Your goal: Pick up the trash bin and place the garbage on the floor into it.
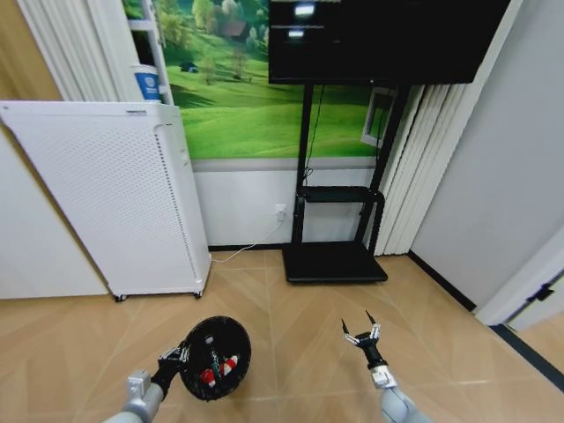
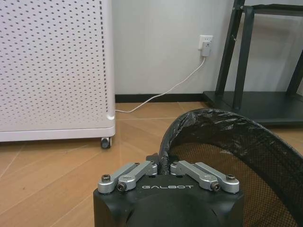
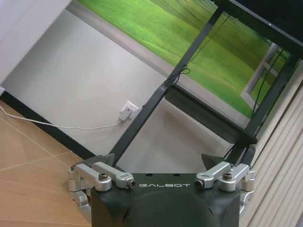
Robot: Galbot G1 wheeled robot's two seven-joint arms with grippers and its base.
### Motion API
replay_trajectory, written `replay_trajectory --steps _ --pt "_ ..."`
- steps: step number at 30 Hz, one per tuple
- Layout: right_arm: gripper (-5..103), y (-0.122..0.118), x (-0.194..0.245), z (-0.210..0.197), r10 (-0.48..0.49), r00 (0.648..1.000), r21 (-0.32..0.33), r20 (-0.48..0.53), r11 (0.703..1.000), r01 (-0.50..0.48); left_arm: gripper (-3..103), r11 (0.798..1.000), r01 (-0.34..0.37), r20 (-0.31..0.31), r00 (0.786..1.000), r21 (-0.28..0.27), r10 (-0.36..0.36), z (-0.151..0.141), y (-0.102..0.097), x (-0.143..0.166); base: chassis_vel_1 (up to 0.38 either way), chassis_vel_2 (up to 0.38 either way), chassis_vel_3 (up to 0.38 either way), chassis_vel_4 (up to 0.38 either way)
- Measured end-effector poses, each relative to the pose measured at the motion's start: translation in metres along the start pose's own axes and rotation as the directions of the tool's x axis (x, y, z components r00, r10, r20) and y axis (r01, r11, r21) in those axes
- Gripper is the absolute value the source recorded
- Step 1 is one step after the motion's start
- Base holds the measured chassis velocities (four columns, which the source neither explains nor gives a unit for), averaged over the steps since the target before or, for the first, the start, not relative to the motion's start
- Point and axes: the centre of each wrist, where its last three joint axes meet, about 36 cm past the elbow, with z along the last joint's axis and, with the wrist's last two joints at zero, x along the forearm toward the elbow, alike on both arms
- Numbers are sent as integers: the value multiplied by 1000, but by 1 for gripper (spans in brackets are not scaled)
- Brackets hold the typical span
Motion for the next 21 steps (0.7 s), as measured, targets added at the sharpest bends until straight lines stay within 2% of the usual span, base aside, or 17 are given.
replay_trajectory --steps 4,14,21 --pt "100 5 5 -1 -3 1000 -7 -5 1000 3 6 1000 3 -4 1000 -1 -3 1 0 2 172 25 -129 12" --pt "100 14 12 -3 -6 1000 -12 -6 1000 6 6 1000 8 -8 1000 -8 -8 9 -1 7 -20 -3 9 3" --pt "100 13 16 -4 8 1000 -8 -6 1000 -8 6 1000 15 -9 1000 -9 -15 12 0 9 292 19 -299 -8"
